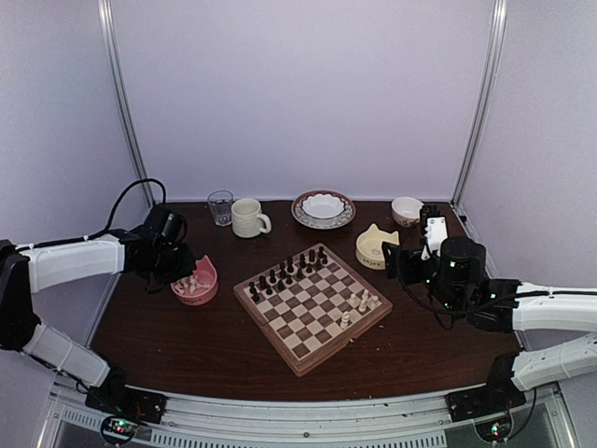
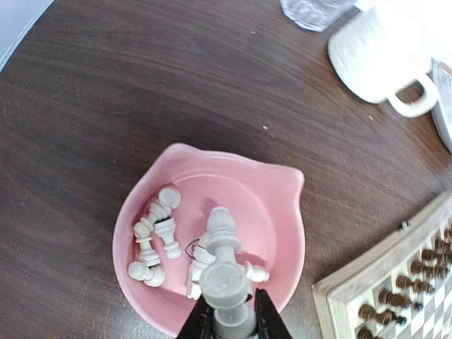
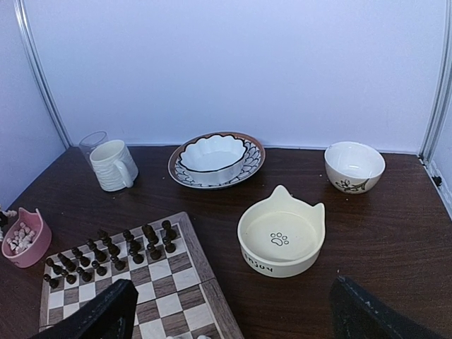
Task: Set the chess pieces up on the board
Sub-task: Pick up the bishop from the chess pile, then place the bishop on f1.
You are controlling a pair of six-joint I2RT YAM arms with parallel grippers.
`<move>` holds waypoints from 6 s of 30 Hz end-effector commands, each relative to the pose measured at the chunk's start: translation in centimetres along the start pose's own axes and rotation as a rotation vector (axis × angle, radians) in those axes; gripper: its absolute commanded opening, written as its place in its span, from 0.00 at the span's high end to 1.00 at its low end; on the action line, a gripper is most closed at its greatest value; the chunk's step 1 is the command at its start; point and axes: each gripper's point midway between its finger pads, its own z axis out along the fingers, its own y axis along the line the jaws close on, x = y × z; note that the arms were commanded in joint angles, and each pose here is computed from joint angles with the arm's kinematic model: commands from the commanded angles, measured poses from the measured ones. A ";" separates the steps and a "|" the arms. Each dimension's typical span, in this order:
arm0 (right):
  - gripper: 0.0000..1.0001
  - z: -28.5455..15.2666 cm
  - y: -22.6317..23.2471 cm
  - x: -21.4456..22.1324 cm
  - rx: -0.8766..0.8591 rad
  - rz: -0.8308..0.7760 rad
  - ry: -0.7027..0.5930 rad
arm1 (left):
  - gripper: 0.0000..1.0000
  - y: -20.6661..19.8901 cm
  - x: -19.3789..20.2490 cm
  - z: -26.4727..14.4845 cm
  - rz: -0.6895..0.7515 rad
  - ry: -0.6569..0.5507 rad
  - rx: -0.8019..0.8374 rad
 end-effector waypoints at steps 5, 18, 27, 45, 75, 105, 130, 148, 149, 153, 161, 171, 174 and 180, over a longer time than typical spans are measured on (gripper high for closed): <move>0.02 0.3 1.0 0.0 -0.044 -0.017 0.008 | 0.89 -1.7 -0.5 -3.3 0.216 -0.110 0.207; 0.03 -0.7 7.4 1.0 -0.414 -0.127 0.053 | 0.88 -7.0 4.5 -8.6 0.408 0.019 0.696; 0.07 -3.4 13.9 2.1 -0.813 -0.155 0.092 | 0.89 -9.3 7.8 -12.6 0.472 0.111 0.959; 0.08 -7.5 19.5 3.2 -1.169 -0.136 0.150 | 0.89 -15.0 14.1 -19.7 0.735 0.148 1.315; 0.36 -7.3 22.0 2.8 -1.235 0.058 0.191 | 0.92 -21.1 17.3 -22.9 0.840 0.184 1.484; 0.79 -9.2 23.5 2.6 -1.361 0.059 0.194 | 0.92 -21.5 17.8 -23.2 0.851 0.186 1.503; 1.00 -6.6 20.2 2.6 -1.088 -0.100 0.237 | 0.93 -16.7 12.6 -20.2 0.769 -0.053 1.080; 1.00 -8.7 13.2 7.0 -0.711 -0.591 0.895 | 0.93 -10.6 11.0 -19.8 0.755 -0.123 0.876; 1.00 -8.7 12.7 7.2 -0.676 -0.616 0.926 | 0.93 -10.6 11.1 -19.7 0.758 -0.120 0.873; 1.00 -8.1 10.0 7.6 -0.513 -0.701 1.008 | 0.93 -10.7 11.5 -19.2 0.770 -0.098 0.866; 1.00 -7.9 8.0 8.4 -0.424 -0.769 1.082 | 0.93 -10.9 11.8 -18.9 0.786 -0.088 0.868; 1.00 -4.8 7.5 10.3 -0.352 -0.795 1.181 | 0.93 -10.7 12.1 -18.9 0.792 -0.083 0.875; 1.00 -3.9 7.5 10.9 -0.363 -0.755 1.210 | 0.93 -10.7 12.1 -18.9 0.793 -0.084 0.876; 1.00 -2.2 7.7 12.1 -0.349 -0.736 1.274 | 0.93 -10.8 12.3 -18.7 0.797 -0.075 0.875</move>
